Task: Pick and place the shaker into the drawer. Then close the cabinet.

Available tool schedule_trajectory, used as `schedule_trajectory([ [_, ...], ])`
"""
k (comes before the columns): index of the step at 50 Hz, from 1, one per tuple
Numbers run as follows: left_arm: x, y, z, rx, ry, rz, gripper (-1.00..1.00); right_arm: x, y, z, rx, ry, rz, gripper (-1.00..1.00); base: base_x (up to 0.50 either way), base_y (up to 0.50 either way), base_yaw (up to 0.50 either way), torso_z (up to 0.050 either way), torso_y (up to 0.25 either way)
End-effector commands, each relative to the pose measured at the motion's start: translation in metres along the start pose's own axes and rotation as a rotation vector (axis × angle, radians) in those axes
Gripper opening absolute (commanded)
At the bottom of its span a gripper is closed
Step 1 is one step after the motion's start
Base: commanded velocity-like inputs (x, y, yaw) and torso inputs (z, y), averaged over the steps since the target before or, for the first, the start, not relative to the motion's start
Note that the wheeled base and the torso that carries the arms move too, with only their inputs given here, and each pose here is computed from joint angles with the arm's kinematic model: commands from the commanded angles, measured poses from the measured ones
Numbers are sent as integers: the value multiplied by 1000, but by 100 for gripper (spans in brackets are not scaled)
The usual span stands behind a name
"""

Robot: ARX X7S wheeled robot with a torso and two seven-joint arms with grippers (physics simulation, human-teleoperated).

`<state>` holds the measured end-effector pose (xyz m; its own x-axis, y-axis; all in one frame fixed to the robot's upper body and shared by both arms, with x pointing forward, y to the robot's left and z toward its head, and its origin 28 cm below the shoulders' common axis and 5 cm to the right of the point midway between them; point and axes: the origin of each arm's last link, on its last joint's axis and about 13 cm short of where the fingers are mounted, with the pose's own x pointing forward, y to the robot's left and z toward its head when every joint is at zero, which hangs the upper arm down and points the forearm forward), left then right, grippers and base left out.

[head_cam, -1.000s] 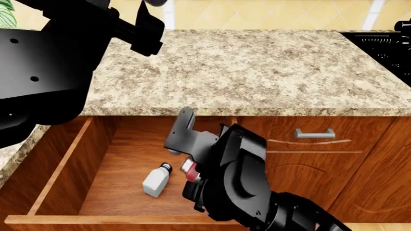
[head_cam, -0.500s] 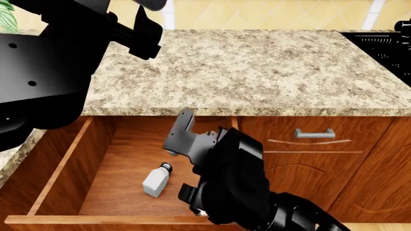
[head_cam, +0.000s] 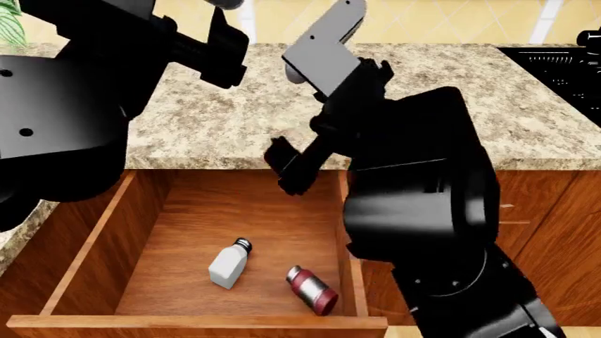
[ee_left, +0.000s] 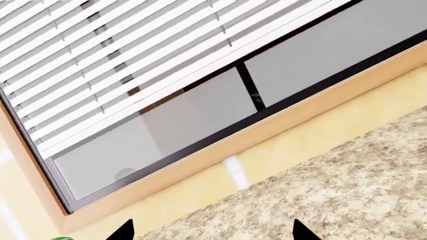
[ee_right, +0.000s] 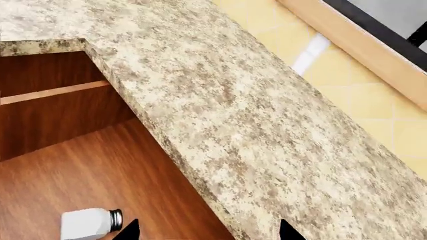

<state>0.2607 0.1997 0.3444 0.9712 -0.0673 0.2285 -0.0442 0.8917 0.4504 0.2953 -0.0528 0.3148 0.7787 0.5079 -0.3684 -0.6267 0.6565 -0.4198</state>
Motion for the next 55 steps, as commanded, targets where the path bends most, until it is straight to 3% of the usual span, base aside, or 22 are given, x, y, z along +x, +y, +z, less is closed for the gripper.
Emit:
schedule_trajectory([
  [1,-17,-14,-3,-111,-10,-88,100,-43,-10,-3,102,-227,-288,100,0,0,0,0,0],
  [9,-22,-22,-8,-124,-1,-108,100,-54,-8,-14,142,-250,-386,100,0,0,0,0,0],
  [17,-22,-23,-8,-118,0,-112,100,-55,-12,-22,198,-260,-386,100,-78,-500,0,0,0],
  [55,-21,-28,-18,-106,6,-115,100,-51,-10,-32,243,-253,-397,100,-150,-501,0,0,0],
])
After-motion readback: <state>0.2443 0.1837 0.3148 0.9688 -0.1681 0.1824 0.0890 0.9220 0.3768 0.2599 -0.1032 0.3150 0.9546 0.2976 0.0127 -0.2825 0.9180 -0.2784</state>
